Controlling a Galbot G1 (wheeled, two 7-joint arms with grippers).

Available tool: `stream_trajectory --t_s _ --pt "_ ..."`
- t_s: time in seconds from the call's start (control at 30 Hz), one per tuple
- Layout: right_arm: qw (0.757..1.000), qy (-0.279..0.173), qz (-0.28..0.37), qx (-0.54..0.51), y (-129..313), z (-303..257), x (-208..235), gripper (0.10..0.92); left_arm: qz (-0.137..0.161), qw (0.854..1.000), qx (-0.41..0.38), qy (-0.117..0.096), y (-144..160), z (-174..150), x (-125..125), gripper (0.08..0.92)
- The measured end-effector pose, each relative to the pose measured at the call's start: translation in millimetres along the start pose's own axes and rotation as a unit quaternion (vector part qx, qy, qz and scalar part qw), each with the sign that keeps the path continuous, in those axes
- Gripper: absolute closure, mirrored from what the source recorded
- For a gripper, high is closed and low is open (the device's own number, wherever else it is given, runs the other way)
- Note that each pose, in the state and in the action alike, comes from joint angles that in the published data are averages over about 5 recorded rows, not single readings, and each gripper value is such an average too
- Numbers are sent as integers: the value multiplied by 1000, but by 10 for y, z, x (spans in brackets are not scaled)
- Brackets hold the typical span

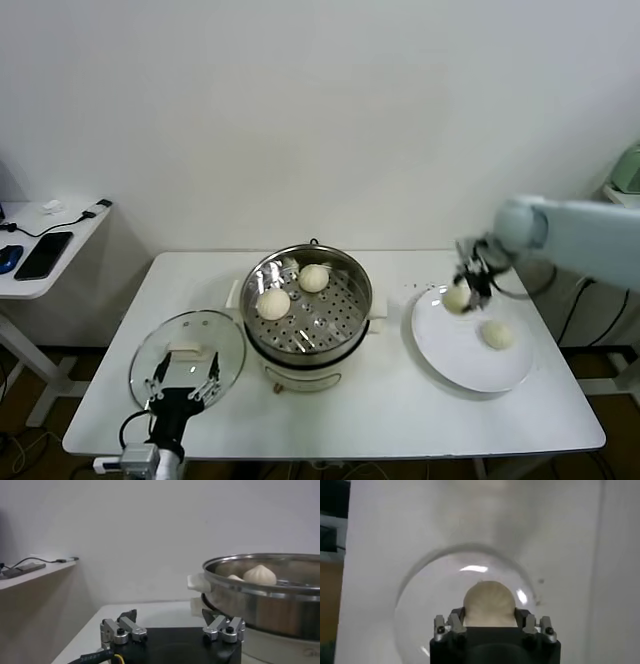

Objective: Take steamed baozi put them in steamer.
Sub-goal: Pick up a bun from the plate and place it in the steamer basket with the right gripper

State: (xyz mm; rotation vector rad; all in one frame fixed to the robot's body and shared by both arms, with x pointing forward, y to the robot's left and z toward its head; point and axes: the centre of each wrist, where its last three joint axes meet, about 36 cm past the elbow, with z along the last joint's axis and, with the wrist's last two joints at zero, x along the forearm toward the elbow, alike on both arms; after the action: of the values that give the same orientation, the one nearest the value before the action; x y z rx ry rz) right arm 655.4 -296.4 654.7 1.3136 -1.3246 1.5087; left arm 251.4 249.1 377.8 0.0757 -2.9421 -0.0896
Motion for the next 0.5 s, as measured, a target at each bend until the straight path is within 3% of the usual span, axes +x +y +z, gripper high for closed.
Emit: stream_trajectory --t_s 0.23,0.5 --pt "984 -44 13 175 -372 -1042 570 363 0 1000 -2 0 5 -16 10 177" --pt "929 -76 -24 361 -408 -2067 460 369 -1 1000 -5 3 18 -8 26 177"
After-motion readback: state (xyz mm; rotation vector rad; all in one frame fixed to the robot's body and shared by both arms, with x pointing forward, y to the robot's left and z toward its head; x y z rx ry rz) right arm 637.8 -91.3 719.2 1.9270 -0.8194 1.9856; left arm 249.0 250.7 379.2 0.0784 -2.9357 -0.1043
